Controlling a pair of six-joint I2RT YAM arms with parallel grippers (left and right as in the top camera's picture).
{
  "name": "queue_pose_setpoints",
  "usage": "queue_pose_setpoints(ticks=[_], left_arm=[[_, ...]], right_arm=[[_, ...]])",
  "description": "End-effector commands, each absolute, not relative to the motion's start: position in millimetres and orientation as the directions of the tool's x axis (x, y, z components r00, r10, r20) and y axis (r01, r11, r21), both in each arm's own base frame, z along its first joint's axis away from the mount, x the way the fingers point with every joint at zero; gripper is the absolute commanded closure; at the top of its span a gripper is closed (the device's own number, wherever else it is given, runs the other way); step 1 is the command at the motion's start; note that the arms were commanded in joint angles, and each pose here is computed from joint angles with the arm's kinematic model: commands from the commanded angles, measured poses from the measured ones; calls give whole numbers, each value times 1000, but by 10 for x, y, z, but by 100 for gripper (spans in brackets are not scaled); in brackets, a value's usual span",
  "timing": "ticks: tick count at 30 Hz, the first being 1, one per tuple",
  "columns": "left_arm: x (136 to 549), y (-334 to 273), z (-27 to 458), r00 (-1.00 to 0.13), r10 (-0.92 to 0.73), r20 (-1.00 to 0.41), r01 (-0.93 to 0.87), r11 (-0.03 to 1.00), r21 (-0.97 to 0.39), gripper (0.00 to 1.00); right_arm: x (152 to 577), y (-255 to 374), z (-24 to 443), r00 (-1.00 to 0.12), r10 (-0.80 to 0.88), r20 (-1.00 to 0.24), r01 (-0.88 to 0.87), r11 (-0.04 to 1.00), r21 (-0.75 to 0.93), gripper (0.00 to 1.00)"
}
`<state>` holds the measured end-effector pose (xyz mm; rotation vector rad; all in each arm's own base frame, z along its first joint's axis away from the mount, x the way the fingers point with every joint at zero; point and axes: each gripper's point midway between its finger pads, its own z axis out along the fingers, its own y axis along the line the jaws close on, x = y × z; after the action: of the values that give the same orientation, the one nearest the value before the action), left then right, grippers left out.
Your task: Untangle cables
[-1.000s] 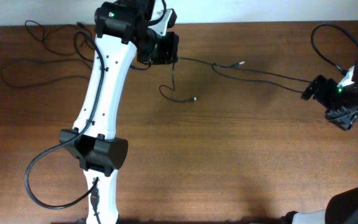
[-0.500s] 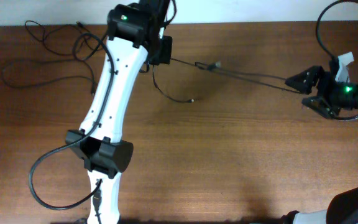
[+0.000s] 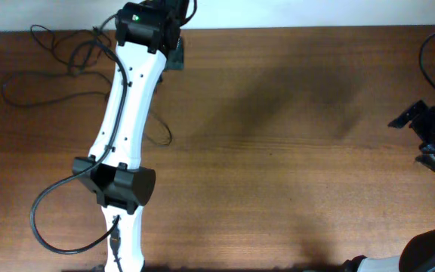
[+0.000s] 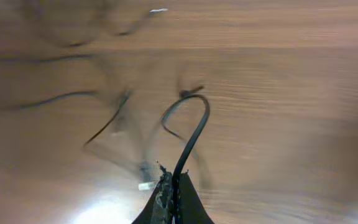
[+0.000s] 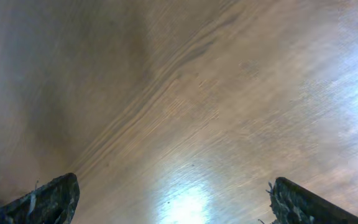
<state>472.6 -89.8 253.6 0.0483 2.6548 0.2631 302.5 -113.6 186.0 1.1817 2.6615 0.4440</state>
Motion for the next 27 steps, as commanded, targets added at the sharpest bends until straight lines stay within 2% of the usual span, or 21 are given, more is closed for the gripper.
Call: queue_pose_setpoints(ticks=[1,2,3,4,5,6,7,10,11,13,17,20,23,27], left_arm=[[4472,-2003,2600,-807,357,-470,496,842,-212,100],[4296,-2338,2735,-754,405,-518,619,701,-353,100],[4052,-2672,2984,-679,423,-599,729,480,-488,100],[3936,-2792,3120,-646,416,-640,763,367,-531,100],[3766,-2924,3339,-603,387,-698,793,202,-574,100],[3652,-2999,3505,-589,353,-727,795,90,-600,100],[3602,-3030,3600,-585,330,-741,791,31,-611,100],[3531,-3093,3644,-611,330,-719,764,9,-645,100],[3484,-3124,3686,-609,325,-724,760,-23,-649,100],[3503,-3160,3687,-586,325,-742,780,-24,-626,100],[3689,-3133,3488,-656,348,-670,745,156,-649,100],[3713,-3144,3481,-667,344,-661,737,173,-654,100],[3840,-3100,3368,-761,313,-569,648,309,-696,100],[3717,-3162,3325,-777,338,-530,624,310,-717,100]], right_arm=[[3160,-841,1973,-759,649,-53,538,671,511,1],[3198,-750,2030,-783,619,-61,486,669,562,2],[3225,-673,2074,-801,595,-68,445,668,597,2],[3244,-614,2105,-813,577,-74,416,665,620,2],[3266,-540,2142,-827,556,-81,382,662,645,2],[3285,-461,2172,-841,534,-88,349,661,664,1],[3295,-398,2178,-851,518,-89,334,665,668,2],[3328,-206,2180,-880,465,-98,289,686,668,2],[3345,-146,2183,-888,448,-104,271,693,668,2],[3371,-44,2187,-901,418,-117,240,704,668,2],[3390,118,2192,-920,371,-128,197,718,668,2],[3428,212,2210,-930,328,-164,139,730,669,2],[3480,333,2367,-932,266,-244,6,687,727,2],[3509,446,2657,-906,217,-365,-174,593,786,1]])
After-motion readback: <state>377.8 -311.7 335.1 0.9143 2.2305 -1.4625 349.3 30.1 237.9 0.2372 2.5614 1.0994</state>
